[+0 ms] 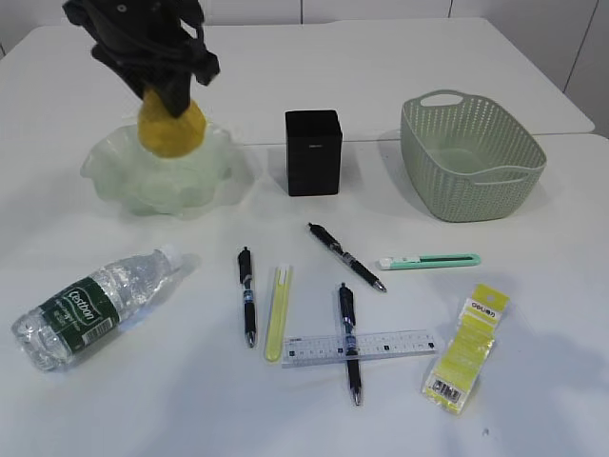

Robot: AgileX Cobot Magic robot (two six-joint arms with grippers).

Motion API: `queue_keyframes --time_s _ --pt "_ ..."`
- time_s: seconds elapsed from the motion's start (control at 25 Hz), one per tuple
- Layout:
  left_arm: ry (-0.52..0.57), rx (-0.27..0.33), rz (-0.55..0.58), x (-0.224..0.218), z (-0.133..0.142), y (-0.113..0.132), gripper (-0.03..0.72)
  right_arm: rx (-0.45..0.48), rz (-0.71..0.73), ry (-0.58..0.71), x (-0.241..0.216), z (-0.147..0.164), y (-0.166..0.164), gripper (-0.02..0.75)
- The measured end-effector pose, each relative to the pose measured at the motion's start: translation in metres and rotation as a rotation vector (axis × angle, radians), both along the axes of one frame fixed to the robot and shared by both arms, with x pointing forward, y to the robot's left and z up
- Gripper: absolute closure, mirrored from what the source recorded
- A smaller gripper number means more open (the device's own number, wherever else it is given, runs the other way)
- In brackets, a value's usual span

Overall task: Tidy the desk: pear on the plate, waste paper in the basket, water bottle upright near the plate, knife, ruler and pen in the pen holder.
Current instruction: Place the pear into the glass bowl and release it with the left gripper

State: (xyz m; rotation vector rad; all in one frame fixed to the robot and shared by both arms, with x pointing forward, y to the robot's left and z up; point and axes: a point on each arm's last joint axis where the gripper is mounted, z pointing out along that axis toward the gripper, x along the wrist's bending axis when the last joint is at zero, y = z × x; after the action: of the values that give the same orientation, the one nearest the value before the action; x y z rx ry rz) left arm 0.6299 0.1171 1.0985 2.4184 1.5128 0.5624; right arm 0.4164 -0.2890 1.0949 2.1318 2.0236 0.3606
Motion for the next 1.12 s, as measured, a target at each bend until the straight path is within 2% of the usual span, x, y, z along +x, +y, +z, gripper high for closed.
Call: queue_keyframes --time_s 0.12,0.32,0.6,0.76,0.96,1.12 --pt "-0.054 0.012 0.046 0.010 0.013 0.018 0.400 -0.002 0.000 0.012 0.002 -0.002 0.000 0.205" --pt "-0.067 0.017 0.123 0.021 0.017 0.049 0.399 -0.003 0.000 0.025 0.005 -0.004 0.000 0.205" --pt "-0.057 -0.053 0.209 0.035 0.014 0.083 0.398 -0.005 0.000 0.037 0.007 -0.007 0.000 0.205" --pt "-0.026 -0.086 0.228 0.049 -0.009 0.087 0.398 -0.005 0.000 0.041 0.008 -0.007 0.000 0.205" --pt "-0.010 -0.133 0.222 0.070 -0.039 0.078 0.398 -0.005 0.000 0.041 0.008 -0.008 0.000 0.205" --pt "-0.001 -0.145 0.222 0.088 -0.060 0.073 0.398 -0.005 0.000 0.041 0.008 -0.008 0.000 0.205"
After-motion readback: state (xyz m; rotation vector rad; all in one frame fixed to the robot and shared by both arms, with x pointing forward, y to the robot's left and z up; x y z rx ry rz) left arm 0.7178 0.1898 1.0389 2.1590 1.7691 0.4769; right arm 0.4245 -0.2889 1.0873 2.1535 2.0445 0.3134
